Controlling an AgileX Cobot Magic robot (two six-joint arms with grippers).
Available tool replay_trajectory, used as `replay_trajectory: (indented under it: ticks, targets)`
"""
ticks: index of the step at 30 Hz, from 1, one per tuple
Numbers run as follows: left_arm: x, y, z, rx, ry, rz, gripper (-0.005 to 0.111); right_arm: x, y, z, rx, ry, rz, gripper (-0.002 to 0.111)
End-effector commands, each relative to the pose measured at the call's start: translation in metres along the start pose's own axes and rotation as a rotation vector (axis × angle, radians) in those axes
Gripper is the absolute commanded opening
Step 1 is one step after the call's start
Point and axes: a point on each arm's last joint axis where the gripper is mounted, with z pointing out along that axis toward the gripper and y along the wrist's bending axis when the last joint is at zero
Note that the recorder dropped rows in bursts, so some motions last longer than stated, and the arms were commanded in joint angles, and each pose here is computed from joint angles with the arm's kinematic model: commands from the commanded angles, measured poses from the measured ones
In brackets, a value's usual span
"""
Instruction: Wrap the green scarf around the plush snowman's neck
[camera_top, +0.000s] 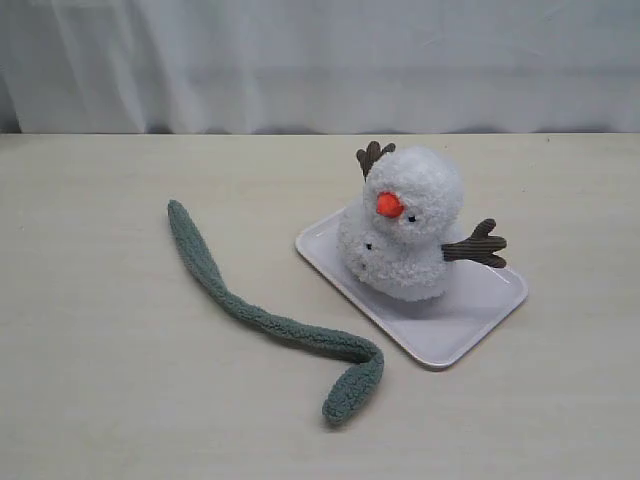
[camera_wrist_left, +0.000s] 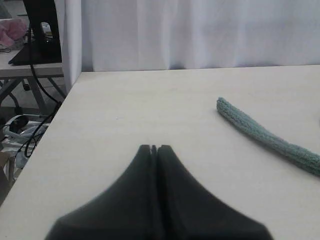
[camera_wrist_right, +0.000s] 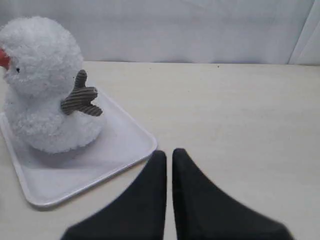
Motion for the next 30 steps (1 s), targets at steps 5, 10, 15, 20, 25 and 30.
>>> replay_trajectory:
  ticks: [5,10,15,20,25,30]
  targets:
    - [0.0,0.0,0.0,0.0,-0.007,-0.011,0.0,-0.024,0.0,-0.003,0.006,-0.276,-0.027,0.004]
    - [0.0,0.0,0.0,0.0,-0.007,-0.011,0.0,-0.045,0.0,-0.012,-0.002,-0.523,0.008,0.004]
    - [0.0,0.0,0.0,0.0,-0.007,-0.011,0.0,-0.06,0.001,-0.024,-0.139,-0.731,0.334,0.004]
    - [0.0,0.0,0.0,0.0,-0.007,-0.011,0.0,-0.067,0.002,-0.028,-0.166,-0.763,0.332,0.007]
    - [0.0,0.0,0.0,0.0,-0.007,-0.011,0.0,-0.091,-0.002,-0.035,-0.132,-0.61,0.395,0.044]
    - [0.0,0.0,0.0,0.0,-0.007,-0.011,0.0,-0.127,-0.008,-0.044,-0.039,-0.385,0.388,0.086]
